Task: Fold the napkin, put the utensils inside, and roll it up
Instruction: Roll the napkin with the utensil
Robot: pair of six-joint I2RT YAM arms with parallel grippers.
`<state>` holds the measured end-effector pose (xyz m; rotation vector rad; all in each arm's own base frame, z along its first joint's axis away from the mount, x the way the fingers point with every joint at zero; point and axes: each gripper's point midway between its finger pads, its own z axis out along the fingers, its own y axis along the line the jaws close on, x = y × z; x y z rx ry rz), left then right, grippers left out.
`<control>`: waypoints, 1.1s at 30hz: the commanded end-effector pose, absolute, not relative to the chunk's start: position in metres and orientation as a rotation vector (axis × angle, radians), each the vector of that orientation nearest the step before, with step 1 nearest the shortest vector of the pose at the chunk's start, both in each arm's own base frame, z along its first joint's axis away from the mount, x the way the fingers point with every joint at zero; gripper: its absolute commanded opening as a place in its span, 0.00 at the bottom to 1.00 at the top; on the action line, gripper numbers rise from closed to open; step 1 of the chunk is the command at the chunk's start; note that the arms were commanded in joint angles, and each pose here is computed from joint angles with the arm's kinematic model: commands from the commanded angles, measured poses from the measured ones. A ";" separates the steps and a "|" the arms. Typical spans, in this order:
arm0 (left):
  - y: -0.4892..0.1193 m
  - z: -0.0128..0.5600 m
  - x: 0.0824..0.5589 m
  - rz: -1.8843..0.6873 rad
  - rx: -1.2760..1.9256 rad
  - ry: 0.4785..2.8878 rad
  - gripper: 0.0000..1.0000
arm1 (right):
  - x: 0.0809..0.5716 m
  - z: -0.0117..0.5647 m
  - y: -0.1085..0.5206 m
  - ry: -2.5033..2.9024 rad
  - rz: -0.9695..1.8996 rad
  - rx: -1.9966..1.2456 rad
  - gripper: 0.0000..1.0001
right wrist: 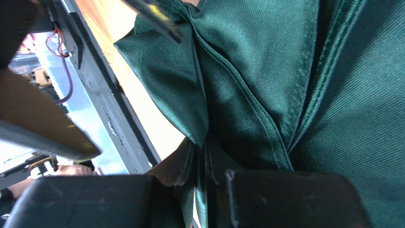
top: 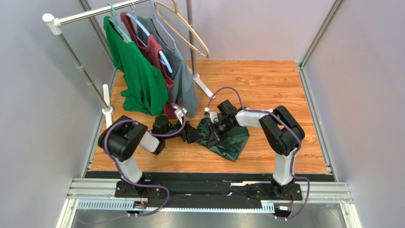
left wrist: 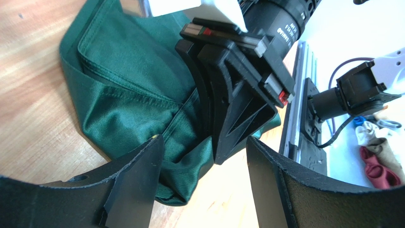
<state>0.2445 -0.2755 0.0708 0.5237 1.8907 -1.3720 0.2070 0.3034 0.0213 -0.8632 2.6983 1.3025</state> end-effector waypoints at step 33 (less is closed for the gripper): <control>-0.275 0.033 0.239 -1.192 0.604 2.134 0.59 | 0.224 -0.002 0.293 2.783 1.347 -0.749 0.09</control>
